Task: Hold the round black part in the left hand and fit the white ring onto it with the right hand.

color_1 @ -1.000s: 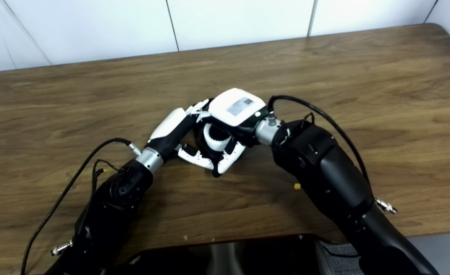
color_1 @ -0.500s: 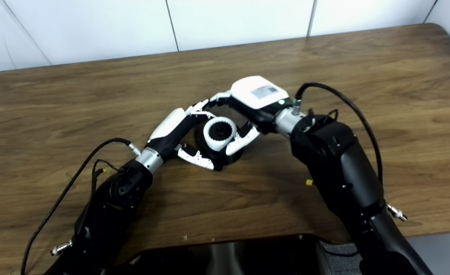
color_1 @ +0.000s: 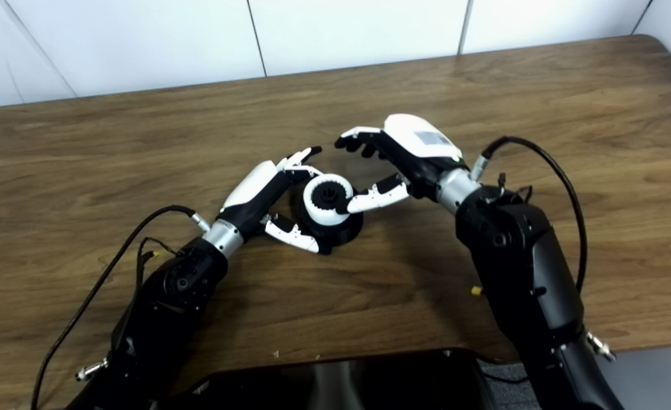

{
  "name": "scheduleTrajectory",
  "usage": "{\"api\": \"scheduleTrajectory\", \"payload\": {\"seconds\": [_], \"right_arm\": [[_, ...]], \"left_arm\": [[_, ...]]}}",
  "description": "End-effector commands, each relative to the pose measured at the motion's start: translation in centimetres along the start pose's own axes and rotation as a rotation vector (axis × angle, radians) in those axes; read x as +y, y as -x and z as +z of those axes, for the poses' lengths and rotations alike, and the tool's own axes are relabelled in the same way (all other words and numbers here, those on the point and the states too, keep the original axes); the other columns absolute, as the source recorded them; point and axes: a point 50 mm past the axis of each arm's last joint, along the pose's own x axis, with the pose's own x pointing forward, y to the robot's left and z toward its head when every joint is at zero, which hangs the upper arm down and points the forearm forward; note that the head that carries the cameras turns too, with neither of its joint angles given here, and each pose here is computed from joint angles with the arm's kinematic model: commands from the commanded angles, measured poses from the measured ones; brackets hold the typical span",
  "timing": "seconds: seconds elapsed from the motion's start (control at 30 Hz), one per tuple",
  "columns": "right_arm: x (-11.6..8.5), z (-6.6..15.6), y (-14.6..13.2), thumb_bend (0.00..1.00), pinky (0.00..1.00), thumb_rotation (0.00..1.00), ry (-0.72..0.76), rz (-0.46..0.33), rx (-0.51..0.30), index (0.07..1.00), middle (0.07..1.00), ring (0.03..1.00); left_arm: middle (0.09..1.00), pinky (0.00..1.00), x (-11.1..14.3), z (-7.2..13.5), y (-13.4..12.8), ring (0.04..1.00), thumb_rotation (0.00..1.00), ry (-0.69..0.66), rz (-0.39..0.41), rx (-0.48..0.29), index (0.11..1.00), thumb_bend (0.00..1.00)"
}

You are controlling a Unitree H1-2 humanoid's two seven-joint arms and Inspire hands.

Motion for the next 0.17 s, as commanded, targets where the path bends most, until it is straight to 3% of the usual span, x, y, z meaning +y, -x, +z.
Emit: {"api": "scheduleTrajectory", "payload": {"seconds": [0.0, 0.13], "right_arm": [[-0.7, 0.3, -0.2, 0.63, 0.53, 0.38, -0.040, -0.095, -0.028, 0.756, 0.748, 0.681], [0.5, -0.5, 0.0, 0.58, 0.53, 0.33, -0.115, -0.126, -0.019, 0.747, 0.743, 0.682]], "left_arm": [[1.000, 1.00, 0.8, 0.7, -0.6, 1.000, 0.24, -0.011, -0.003, -0.025, 0.599, 0.98], [1.000, 1.00, 0.8, 0.7, -0.6, 1.000, 0.24, -0.014, -0.001, -0.024, 0.599, 0.98]]}}
